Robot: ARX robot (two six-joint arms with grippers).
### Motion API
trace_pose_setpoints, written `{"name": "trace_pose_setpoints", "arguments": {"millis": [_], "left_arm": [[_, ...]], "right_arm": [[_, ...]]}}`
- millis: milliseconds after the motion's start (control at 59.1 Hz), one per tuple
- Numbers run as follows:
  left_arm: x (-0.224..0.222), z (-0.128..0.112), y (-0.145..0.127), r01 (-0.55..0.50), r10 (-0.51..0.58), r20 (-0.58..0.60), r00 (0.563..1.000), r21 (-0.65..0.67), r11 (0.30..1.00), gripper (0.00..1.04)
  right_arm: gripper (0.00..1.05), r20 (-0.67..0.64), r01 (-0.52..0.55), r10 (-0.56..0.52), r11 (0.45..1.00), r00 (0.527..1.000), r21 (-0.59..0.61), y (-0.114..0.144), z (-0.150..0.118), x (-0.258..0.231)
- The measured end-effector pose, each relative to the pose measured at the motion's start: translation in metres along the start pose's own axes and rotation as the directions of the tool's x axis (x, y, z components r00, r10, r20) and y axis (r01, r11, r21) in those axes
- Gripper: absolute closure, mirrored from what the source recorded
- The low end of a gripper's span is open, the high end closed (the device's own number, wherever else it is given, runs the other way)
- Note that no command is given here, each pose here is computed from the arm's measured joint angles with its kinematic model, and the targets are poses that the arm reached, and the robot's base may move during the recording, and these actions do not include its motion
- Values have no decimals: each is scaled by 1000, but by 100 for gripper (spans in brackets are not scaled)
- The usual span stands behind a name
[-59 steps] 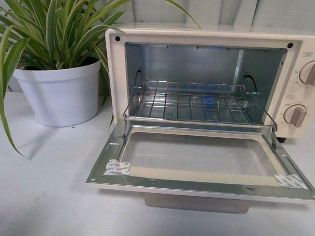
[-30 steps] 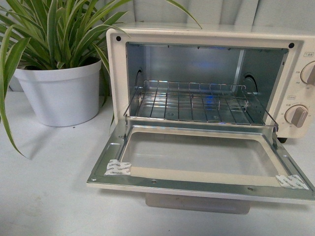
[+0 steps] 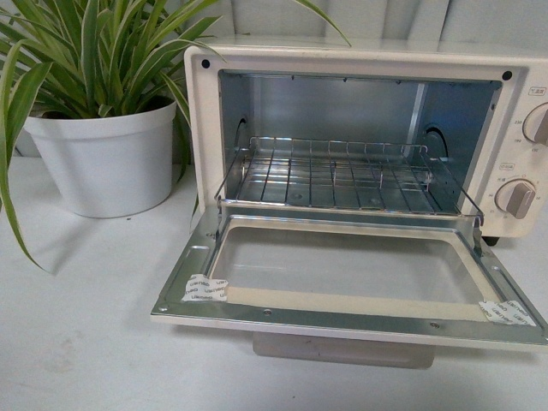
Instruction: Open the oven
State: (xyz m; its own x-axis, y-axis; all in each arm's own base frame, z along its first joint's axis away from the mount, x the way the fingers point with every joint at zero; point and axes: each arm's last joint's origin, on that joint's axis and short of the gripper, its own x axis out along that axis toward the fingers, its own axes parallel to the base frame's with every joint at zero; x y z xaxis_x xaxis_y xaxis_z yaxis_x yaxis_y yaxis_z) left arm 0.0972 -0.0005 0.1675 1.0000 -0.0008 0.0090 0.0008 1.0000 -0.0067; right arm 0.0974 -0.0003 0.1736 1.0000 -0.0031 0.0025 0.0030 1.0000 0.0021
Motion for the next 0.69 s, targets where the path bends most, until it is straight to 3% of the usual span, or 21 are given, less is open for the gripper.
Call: {"name": "trace_pose_setpoints", "arguments": {"millis": [372,406,694], "left_arm": [[0,0,0,0,0,0,1000,0,1000,101],[0,0,0,0,0,0,1000,0,1000,96],[0,0,0,0,0,0,1000,0,1000,40]], "right_arm": [[104,-3,0,0,1000,1000,0,0,-8,0],[103,-3,0,0,1000,1000,-2,0,-8,0],[48,-2,0,0,1000,1000,-2,0,-8,0]]}}
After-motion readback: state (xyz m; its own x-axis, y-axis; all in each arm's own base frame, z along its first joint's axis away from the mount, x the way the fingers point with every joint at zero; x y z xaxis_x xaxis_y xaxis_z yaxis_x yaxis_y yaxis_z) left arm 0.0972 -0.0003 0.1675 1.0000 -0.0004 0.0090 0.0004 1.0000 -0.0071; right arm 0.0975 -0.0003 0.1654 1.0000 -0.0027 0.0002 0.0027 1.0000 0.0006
